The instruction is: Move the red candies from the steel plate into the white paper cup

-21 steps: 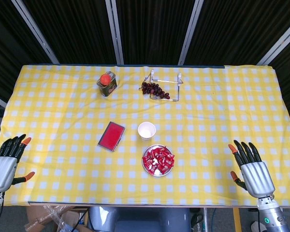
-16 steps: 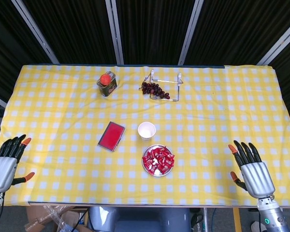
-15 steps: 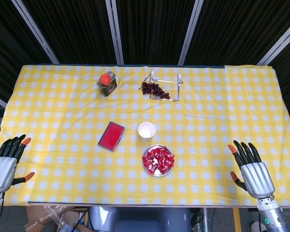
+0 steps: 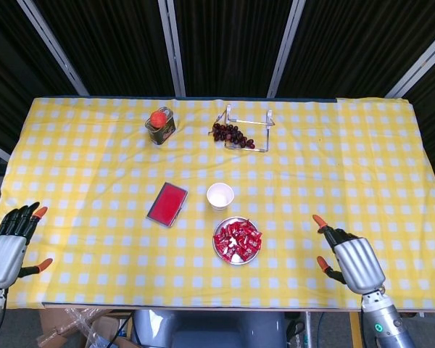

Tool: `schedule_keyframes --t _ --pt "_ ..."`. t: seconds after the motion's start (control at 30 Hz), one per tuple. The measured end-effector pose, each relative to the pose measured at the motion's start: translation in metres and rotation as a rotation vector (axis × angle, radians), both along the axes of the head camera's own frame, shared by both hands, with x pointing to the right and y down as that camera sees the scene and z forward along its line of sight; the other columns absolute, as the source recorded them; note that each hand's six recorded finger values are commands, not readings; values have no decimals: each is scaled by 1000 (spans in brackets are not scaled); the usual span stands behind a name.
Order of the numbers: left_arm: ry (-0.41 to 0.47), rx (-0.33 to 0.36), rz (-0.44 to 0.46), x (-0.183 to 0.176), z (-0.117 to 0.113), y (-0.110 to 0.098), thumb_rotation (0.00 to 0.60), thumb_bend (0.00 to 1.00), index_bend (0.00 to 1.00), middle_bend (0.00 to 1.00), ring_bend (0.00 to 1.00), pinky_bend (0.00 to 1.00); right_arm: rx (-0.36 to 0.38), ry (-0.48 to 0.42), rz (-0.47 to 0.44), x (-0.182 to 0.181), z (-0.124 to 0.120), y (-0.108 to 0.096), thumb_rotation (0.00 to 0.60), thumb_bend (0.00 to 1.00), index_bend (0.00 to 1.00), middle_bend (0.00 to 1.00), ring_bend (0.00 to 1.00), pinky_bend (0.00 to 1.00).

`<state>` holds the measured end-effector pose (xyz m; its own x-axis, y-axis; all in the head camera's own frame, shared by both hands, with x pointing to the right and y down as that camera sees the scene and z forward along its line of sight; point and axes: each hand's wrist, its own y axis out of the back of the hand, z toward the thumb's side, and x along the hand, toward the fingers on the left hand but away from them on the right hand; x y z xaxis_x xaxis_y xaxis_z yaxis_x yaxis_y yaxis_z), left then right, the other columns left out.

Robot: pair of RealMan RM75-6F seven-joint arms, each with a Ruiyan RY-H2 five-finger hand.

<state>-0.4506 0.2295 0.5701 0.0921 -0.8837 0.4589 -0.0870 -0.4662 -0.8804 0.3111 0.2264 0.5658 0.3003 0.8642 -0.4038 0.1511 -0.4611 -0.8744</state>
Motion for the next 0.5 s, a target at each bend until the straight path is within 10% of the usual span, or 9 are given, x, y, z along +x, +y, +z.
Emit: schedule_keyframes --t 0.5 --pt "11 -24 -33 -6 0 -1 600 38 0 0 0 0 -175 85 -188 -118 42 -5 600 339 0 774 811 902"
